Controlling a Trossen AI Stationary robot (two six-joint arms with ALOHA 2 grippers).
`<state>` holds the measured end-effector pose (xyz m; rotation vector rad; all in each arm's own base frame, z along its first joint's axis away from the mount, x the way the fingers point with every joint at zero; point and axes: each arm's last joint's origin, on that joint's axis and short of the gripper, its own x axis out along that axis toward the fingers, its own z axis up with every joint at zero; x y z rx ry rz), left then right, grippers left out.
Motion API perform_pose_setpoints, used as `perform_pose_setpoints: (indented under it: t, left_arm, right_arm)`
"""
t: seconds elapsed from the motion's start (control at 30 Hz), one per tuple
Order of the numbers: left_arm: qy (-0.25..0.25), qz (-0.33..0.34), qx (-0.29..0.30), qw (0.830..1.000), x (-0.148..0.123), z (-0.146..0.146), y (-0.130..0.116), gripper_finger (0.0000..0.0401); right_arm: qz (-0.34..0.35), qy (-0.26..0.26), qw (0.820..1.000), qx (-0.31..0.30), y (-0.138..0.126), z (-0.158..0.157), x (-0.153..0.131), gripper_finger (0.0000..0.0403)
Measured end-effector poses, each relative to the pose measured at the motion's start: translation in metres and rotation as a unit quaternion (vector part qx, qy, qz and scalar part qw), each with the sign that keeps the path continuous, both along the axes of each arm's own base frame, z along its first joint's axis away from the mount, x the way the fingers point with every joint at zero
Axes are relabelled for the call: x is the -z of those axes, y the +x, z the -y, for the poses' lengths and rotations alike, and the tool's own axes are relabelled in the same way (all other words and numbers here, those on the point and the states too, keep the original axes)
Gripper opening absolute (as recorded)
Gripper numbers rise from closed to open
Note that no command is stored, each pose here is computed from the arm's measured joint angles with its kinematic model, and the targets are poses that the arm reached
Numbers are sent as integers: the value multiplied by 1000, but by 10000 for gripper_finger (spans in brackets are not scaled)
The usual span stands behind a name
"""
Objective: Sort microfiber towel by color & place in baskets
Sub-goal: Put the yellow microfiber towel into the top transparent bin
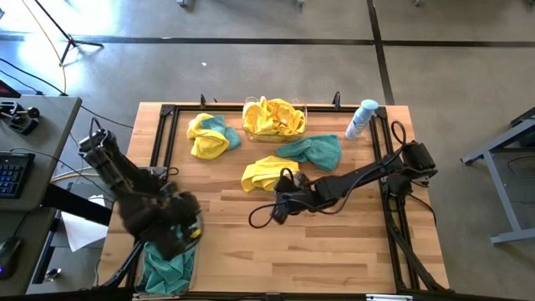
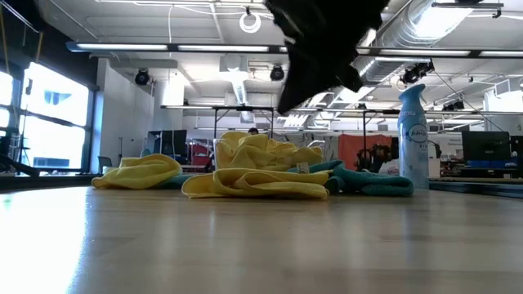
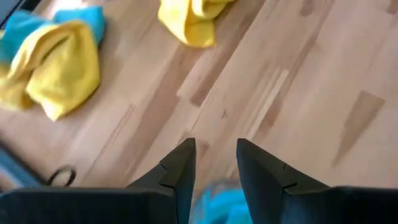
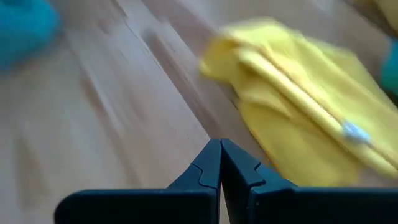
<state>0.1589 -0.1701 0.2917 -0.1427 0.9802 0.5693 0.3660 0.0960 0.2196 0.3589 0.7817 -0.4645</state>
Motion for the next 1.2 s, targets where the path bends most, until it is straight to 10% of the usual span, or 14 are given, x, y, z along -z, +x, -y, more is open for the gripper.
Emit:
perform_pose_setpoints:
  t: [0.6,0.87,1.2]
  left_arm:
    - [-35,74,50,995,54,-106,61,74]
    - [-48,121,50,990,51,-142,54,74]
    - [-62,132,5,989,51,-156,54,74]
  right_arm:
    - [-271,-36,958,-84,-33,70,33,113]
    - [-148,-21,969,-196,-8,108,31,198]
    - [-103,-114,938,-312,11,119,40,254]
